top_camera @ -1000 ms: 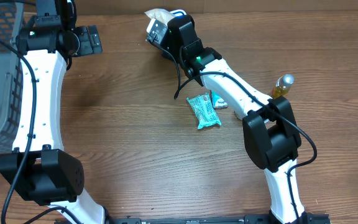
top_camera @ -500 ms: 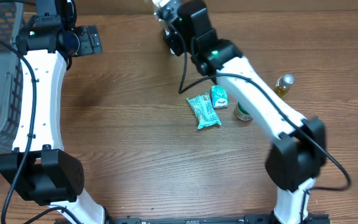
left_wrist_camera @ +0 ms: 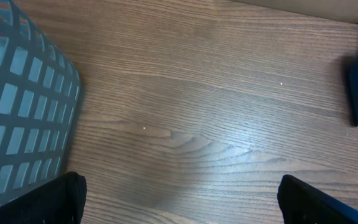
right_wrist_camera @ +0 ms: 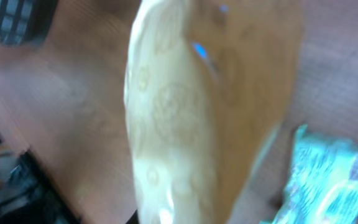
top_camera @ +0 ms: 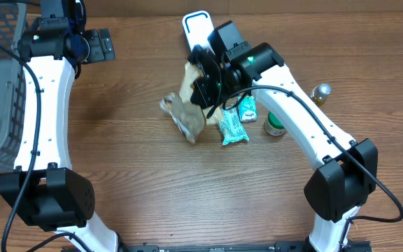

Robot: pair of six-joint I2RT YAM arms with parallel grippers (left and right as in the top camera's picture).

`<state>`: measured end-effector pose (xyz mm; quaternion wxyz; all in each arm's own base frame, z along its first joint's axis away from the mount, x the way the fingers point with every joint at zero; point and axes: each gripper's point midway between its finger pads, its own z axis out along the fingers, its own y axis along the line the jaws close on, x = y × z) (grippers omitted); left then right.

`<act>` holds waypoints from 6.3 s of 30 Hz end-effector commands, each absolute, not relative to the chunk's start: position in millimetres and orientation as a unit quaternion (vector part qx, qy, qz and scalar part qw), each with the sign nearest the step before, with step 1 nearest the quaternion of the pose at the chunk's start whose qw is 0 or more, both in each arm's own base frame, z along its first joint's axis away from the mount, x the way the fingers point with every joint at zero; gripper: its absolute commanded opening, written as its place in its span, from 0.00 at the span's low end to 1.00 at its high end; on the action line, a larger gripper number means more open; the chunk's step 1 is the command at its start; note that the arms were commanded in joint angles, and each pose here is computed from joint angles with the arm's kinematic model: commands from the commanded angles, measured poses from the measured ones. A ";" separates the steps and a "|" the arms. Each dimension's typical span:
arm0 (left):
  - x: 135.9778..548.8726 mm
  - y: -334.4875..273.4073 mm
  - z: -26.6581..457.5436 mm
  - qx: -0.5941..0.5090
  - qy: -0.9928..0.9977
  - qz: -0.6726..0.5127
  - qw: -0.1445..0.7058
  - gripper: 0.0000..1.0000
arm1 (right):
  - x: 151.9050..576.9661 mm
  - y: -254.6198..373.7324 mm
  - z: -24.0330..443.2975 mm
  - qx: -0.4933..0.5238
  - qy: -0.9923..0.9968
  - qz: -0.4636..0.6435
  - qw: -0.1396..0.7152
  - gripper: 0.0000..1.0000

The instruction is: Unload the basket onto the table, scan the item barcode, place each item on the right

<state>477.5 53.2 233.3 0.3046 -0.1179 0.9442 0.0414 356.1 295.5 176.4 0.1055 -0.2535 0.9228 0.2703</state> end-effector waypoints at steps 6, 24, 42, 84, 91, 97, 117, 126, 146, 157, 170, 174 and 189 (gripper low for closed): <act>480.6 51.0 230.8 -0.112 0.946 0.044 0.302 1.00 | 337.7 288.6 152.2 -0.235 0.932 0.271 0.053 0.09; 480.6 51.0 230.8 -0.112 0.946 0.044 0.302 0.99 | 351.1 269.5 140.0 -0.227 0.949 0.204 0.073 1.00; 480.6 51.0 230.8 -0.112 0.946 0.044 0.302 1.00 | 351.2 269.6 140.0 -0.227 0.949 0.205 0.074 1.00; 480.6 51.0 230.8 -0.112 0.946 0.044 0.302 1.00 | 350.9 200.3 292.0 -0.182 0.918 0.234 0.265 1.00; 480.6 51.0 230.8 -0.112 0.946 0.044 0.302 1.00 | 341.6 161.7 339.7 -0.150 0.901 0.229 0.335 1.00; 480.6 51.0 230.8 -0.112 0.946 0.044 0.302 1.00 | 321.9 151.5 371.4 -0.150 0.884 0.232 0.378 1.00; 480.6 51.0 230.8 -0.112 0.946 0.044 0.302 1.00 | 203.3 68.0 444.6 -0.117 0.805 0.132 0.566 1.00; 480.6 51.0 230.8 -0.112 0.946 0.044 0.302 1.00 | 150.8 34.6 376.9 -0.056 0.786 0.085 0.610 1.00; 480.6 51.0 230.8 -0.112 0.946 0.044 0.302 1.00 | 187.0 41.8 351.6 -0.112 0.523 0.064 0.842 1.00; 480.6 51.0 230.8 -0.112 0.946 0.044 0.302 0.99 | 228.3 39.2 254.2 -0.101 0.596 0.076 0.793 1.00; 480.6 51.0 230.8 -0.112 0.946 0.044 0.302 0.99 | 243.0 27.5 193.2 -0.061 0.679 0.069 0.729 1.00; 480.6 50.9 230.7 -0.112 0.946 0.044 0.302 1.00 | 243.5 28.3 174.6 -0.057 0.706 0.075 0.702 1.00; 480.6 51.0 230.8 -0.112 0.946 0.044 0.302 1.00 | 243.5 27.4 175.0 -0.057 0.706 0.074 0.703 1.00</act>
